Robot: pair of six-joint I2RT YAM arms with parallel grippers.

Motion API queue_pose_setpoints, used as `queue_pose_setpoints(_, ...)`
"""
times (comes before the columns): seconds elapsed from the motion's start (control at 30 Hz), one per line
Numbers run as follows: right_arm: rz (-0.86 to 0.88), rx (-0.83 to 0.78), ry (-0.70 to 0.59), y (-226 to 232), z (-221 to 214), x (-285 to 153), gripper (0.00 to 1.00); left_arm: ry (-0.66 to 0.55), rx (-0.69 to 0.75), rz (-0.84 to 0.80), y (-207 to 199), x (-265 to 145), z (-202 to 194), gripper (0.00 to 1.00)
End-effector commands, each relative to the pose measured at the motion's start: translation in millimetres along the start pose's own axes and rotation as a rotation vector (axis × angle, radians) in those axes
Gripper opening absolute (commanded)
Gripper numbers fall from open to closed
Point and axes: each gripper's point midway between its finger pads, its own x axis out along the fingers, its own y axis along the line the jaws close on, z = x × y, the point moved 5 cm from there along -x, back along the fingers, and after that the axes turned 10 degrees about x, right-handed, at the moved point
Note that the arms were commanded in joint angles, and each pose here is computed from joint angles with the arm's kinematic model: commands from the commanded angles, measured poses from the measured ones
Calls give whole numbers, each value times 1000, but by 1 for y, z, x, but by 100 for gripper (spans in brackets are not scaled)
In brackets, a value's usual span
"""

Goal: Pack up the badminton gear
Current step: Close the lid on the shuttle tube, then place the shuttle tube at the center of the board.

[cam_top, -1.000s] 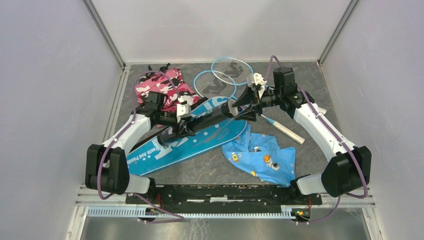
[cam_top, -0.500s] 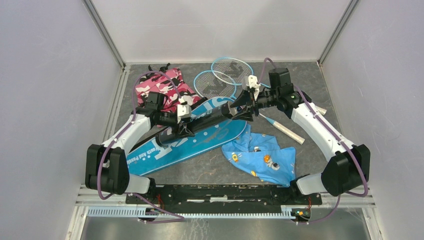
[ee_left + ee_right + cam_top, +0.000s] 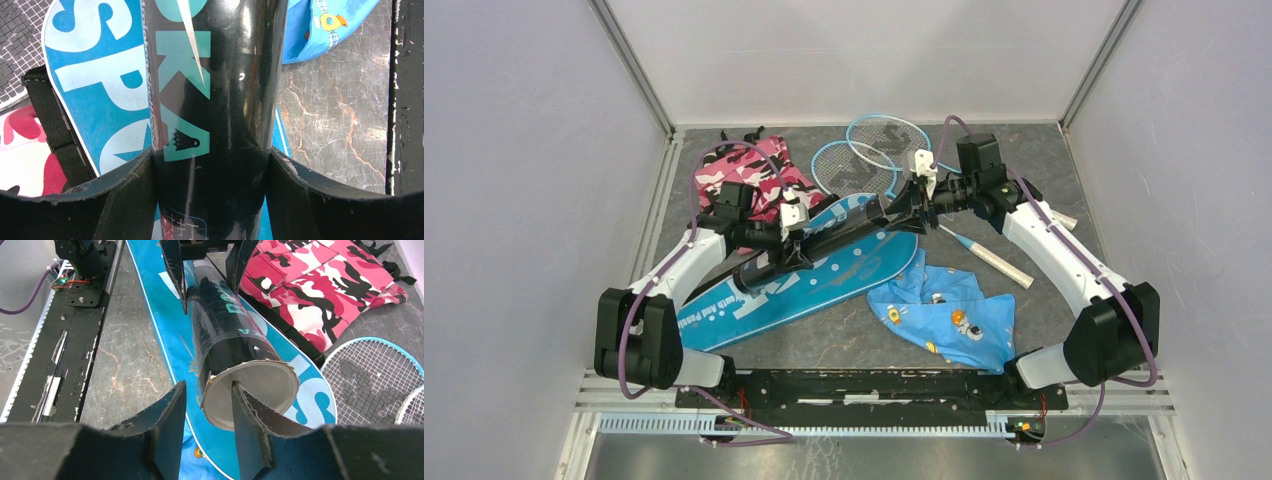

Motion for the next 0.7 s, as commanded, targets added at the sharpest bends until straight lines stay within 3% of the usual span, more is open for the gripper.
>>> queue_pose_setpoints(0.0, 62, 36, 19, 12, 1, 6, 53, -115, 94, 48, 20, -1, 38, 2)
queue_pose_setpoints(0.1, -21, 29, 8, -1, 8, -12, 72, -62, 83, 97, 27, -5, 34, 2)
queue_pose_setpoints(0.23, -134, 17, -27, -12, 17, -39, 84, 55, 61, 222, 49, -18, 31, 2)
queue_pose_setpoints(0.67, -288, 45, 25, -19, -9, -58, 89, 378, -52, 566, 112, -81, -19, 6)
